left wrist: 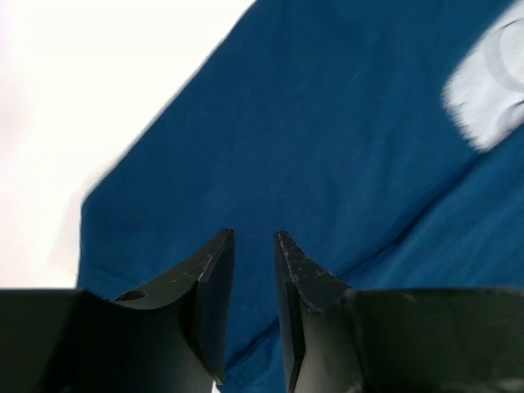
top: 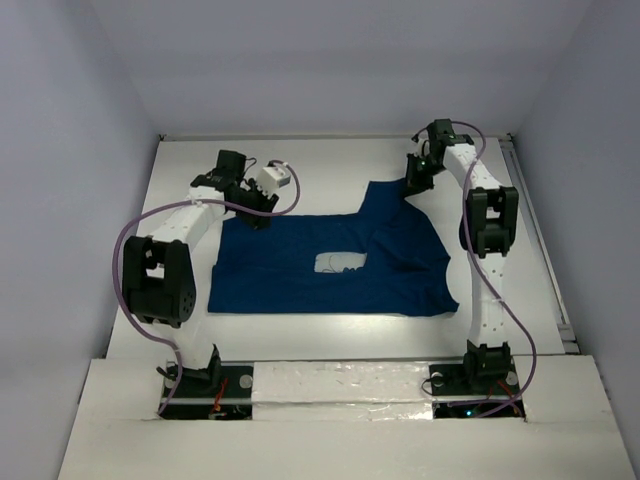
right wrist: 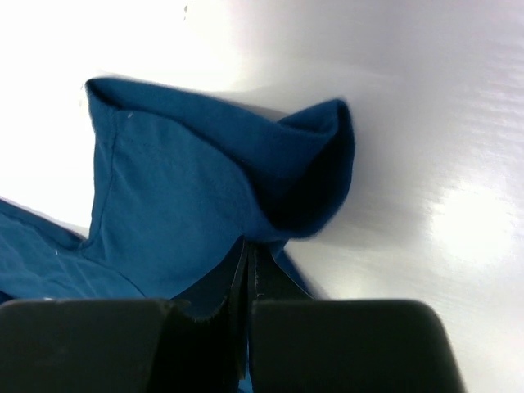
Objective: Fold and stack the t-shirts
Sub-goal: Grap the side of the flattened tshirt furthest away from the robot with both arms
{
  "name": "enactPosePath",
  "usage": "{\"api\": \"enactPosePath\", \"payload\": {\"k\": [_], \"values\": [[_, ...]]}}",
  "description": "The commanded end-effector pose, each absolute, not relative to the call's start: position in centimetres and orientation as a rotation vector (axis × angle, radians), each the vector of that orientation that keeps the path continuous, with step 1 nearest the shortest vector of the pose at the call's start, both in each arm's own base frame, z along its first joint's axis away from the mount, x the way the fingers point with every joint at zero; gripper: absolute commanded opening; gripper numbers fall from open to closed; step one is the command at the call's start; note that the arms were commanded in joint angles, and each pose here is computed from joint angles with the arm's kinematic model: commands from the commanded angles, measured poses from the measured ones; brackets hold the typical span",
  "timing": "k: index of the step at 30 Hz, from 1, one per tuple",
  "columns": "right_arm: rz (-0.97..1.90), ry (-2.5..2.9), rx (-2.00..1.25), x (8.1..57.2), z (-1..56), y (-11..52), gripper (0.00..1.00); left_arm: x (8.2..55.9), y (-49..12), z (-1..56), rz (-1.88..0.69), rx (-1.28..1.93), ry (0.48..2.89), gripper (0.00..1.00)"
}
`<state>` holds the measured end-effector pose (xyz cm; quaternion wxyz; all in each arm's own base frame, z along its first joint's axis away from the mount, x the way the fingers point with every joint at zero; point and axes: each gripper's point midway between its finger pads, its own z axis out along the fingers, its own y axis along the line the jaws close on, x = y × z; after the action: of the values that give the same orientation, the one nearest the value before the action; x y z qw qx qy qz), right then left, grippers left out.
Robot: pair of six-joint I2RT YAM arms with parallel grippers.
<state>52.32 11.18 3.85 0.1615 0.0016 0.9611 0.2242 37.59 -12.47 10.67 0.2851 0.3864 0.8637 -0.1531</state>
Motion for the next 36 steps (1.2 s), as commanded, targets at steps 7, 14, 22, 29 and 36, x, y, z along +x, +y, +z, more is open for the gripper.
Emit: {"api": "enactPosePath", "payload": {"k": [7,14,22,29,36], "values": [[0.582,2.614,-0.143,52.0,9.1,10.6,0.0,40.7,-5.4,6.5,0.01,0.867,2.412,0.27],[0.644,2.634,-0.175,51.0,8.5,11.3,0.0,43.3,-2.9,5.4,0.199,0.797,2.415,0.3],[0.669,2.66,-0.174,50.4,7.5,11.5,0.0,45.3,-2.7,5.5,0.18,0.779,2.413,0.31],[0.674,2.659,-0.224,50.2,7.1,11.9,0.0,47.2,-3.1,7.0,0.109,0.793,2.377,0.33],[0.666,2.665,-0.235,50.1,7.2,11.8,0.0,45.7,-4.6,6.1,-0.18,0.907,2.452,0.33]]}}
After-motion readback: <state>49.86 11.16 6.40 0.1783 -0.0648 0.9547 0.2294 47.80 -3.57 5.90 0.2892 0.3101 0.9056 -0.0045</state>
